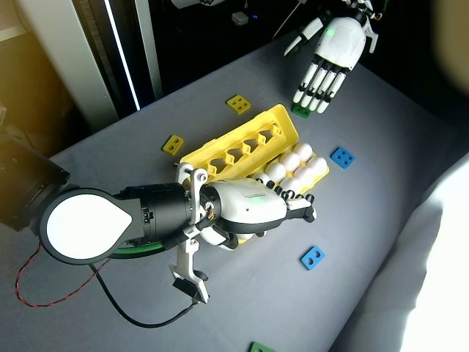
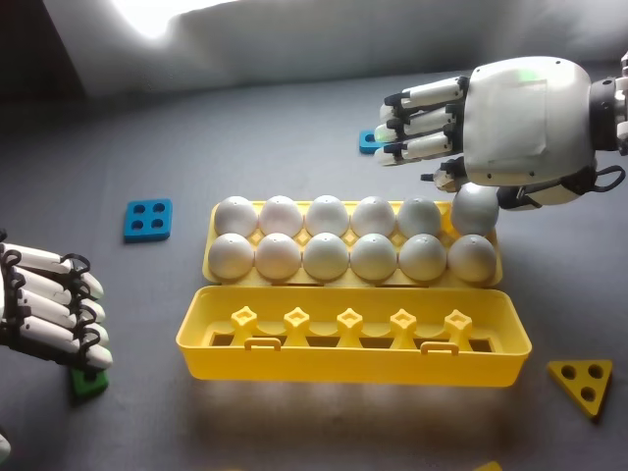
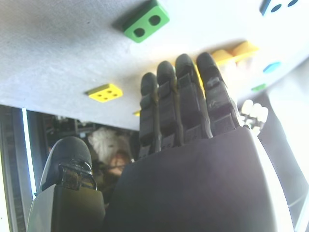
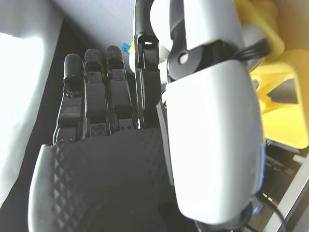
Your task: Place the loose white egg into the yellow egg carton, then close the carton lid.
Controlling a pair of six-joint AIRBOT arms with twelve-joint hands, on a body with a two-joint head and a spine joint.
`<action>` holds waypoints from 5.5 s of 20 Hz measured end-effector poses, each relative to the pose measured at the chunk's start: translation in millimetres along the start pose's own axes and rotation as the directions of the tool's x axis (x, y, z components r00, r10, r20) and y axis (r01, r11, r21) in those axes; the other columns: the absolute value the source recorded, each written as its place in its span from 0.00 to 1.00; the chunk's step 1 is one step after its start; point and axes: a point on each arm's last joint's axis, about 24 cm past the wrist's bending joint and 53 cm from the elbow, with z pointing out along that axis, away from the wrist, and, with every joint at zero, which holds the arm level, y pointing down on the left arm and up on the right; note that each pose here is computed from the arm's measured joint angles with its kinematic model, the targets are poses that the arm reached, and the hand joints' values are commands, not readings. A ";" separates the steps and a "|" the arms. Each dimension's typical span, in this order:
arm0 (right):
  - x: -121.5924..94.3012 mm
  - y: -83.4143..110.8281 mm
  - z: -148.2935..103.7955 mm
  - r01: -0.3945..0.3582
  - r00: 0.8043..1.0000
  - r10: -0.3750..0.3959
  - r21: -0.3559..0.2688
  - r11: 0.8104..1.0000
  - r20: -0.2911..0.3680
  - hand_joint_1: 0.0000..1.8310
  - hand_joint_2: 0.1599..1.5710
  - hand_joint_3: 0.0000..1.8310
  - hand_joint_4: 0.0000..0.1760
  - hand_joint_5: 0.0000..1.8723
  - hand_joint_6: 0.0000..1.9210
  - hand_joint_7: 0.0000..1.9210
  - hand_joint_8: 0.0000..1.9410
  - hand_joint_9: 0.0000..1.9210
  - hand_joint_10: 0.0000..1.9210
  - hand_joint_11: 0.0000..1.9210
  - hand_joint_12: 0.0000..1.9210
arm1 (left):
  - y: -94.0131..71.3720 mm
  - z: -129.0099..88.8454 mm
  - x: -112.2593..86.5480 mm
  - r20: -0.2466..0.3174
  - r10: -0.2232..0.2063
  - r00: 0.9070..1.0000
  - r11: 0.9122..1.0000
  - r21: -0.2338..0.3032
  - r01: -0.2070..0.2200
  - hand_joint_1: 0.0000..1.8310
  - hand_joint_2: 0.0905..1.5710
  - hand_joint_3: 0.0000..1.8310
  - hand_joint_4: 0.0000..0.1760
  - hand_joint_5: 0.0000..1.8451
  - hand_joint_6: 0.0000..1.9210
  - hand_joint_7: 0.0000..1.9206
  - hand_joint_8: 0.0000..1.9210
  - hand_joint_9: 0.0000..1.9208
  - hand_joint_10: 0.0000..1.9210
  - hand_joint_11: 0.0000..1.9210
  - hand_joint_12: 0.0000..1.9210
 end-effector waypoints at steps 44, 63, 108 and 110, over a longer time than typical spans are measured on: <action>-2.3 6.8 3.4 0.053 0.999 -0.053 -0.010 0.999 0.008 0.64 0.64 0.00 0.00 0.59 0.40 0.17 0.01 0.11 0.00 0.00 0.25 | 0.2 -0.3 -0.1 0.000 0.000 1.000 1.000 -0.001 0.000 0.00 0.74 0.00 0.00 0.19 0.00 0.18 0.00 0.14 0.00 0.00 0.24; -5.0 6.3 4.0 0.061 0.998 -0.061 -0.008 0.998 0.012 0.56 0.59 0.00 0.00 0.51 0.01 0.19 0.00 0.07 0.00 0.00 0.25 | 0.1 -0.3 -0.2 0.001 0.000 1.000 1.000 -0.001 0.000 0.00 0.74 0.00 0.00 0.18 0.00 0.17 0.00 0.14 0.00 0.00 0.23; -56.8 -37.6 -37.8 -0.215 0.974 0.204 0.105 0.971 0.101 0.43 0.53 0.00 0.31 0.17 0.00 0.06 0.00 0.03 0.00 0.00 0.11 | -24.9 7.5 2.1 -0.005 -0.080 0.997 0.993 0.081 0.080 0.00 0.74 0.00 0.00 0.19 0.00 0.18 0.00 0.15 0.00 0.00 0.24; -62.7 -32.4 -42.8 -0.290 0.954 0.279 0.103 0.952 0.106 0.45 0.51 0.00 0.08 0.17 0.00 0.06 0.00 0.03 0.00 0.00 0.14 | -33.2 10.9 4.2 -0.011 -0.086 0.996 0.991 0.106 0.087 0.00 0.74 0.00 0.00 0.18 0.00 0.18 0.00 0.14 0.00 0.00 0.23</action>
